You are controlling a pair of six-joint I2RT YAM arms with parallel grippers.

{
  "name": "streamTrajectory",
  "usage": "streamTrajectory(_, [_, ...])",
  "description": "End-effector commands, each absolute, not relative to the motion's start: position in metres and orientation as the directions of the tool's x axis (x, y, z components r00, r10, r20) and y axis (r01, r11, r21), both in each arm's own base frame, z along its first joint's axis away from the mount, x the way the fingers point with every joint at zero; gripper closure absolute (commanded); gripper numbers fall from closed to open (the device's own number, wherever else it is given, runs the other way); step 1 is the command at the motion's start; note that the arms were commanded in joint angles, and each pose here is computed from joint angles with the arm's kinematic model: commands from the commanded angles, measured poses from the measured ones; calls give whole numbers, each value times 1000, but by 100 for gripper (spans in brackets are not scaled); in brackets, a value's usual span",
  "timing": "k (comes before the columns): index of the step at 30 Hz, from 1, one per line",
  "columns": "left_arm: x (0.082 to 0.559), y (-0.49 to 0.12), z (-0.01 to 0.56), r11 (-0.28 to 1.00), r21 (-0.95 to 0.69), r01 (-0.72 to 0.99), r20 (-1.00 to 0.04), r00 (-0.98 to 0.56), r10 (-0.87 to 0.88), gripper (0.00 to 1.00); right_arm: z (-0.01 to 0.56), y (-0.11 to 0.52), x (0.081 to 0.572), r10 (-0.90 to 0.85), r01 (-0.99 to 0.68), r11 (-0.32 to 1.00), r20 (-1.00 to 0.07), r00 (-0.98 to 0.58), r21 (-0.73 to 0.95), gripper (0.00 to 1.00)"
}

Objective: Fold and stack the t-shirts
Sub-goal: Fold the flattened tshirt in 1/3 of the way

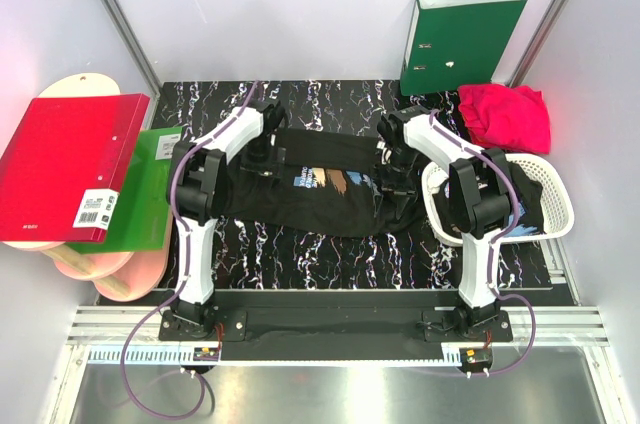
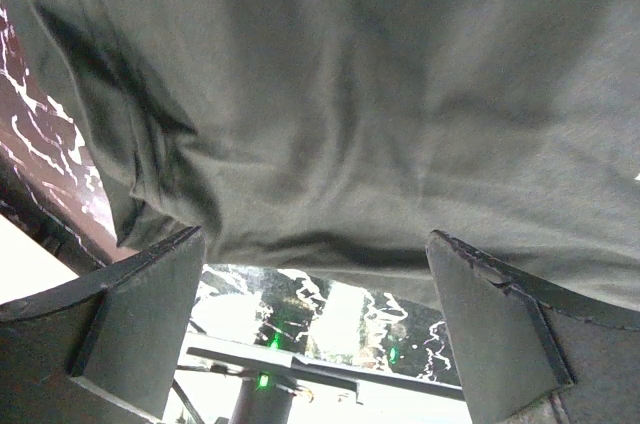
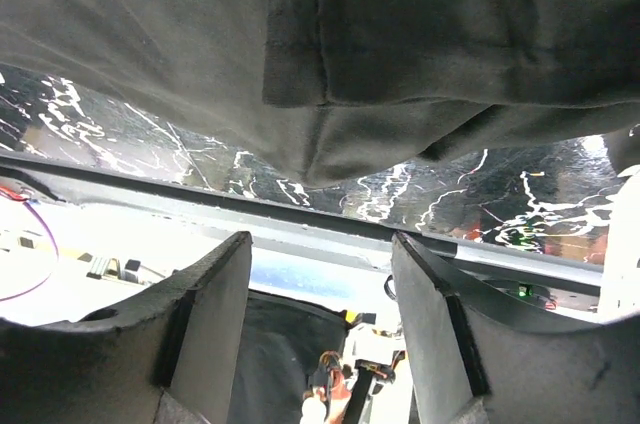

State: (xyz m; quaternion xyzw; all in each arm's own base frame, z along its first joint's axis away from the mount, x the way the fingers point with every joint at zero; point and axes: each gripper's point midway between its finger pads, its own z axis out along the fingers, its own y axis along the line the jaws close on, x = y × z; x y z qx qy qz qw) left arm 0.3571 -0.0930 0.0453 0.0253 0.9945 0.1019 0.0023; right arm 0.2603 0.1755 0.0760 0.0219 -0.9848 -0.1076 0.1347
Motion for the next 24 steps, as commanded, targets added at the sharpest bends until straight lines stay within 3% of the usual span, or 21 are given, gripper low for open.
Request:
streamTrajectory(1, [369,-103,47,984,166,62,-12,-998,65,1,64,167,258,-93,-48,986,287,-953,158,39])
streamTrajectory(4, [372,-105,45,985,162,61,3,-998,62,7,38,158,264,-93,-69,994,326,-941,83,44])
streamTrajectory(5, [377,-110,48,988,143,59,-9,-998,61,12,35,157,267,-89,-69,995,329,-940,71,67])
streamTrajectory(6, [379,-112,46,989,136,64,-1,-998,65,50,38,162,277,-89,-68,995,305,-948,80,86])
streamTrajectory(7, [383,-114,51,989,132,60,-11,-998,62,78,38,165,280,-74,-53,996,305,-949,78,100])
streamTrajectory(8, [385,-113,52,989,136,58,-17,-998,61,100,42,168,285,-71,-47,995,288,-955,89,100])
streamTrajectory(9, [386,-113,54,989,136,53,-23,-998,56,100,46,172,293,-67,-43,994,255,-965,99,100])
streamTrajectory(12, [387,-114,52,989,138,47,-23,-998,50,100,46,172,309,-59,-43,996,206,-977,82,100])
streamTrajectory(17, [385,-115,45,990,136,45,-3,-999,45,100,32,180,304,-83,-52,992,296,-952,111,100])
streamTrajectory(18, [386,-114,48,990,137,44,-10,-999,45,100,36,182,304,-90,-54,990,295,-951,128,96])
streamTrajectory(20, [387,-113,51,989,138,44,-21,-999,47,96,54,187,305,-105,-63,984,256,-961,166,69])
streamTrajectory(21, [388,-114,57,990,133,45,-37,-998,50,85,63,188,306,-106,-64,982,236,-966,177,55])
streamTrajectory(22, [388,-114,59,991,127,44,-41,-998,50,58,79,189,305,-118,-76,977,208,-971,199,22])
streamTrajectory(23, [387,-116,62,993,107,44,-43,-998,49,16,89,193,303,-120,-73,970,196,-973,232,9])
streamTrajectory(24, [387,-117,67,994,97,44,-56,-997,50,1,96,196,299,-122,-70,964,193,-974,258,1])
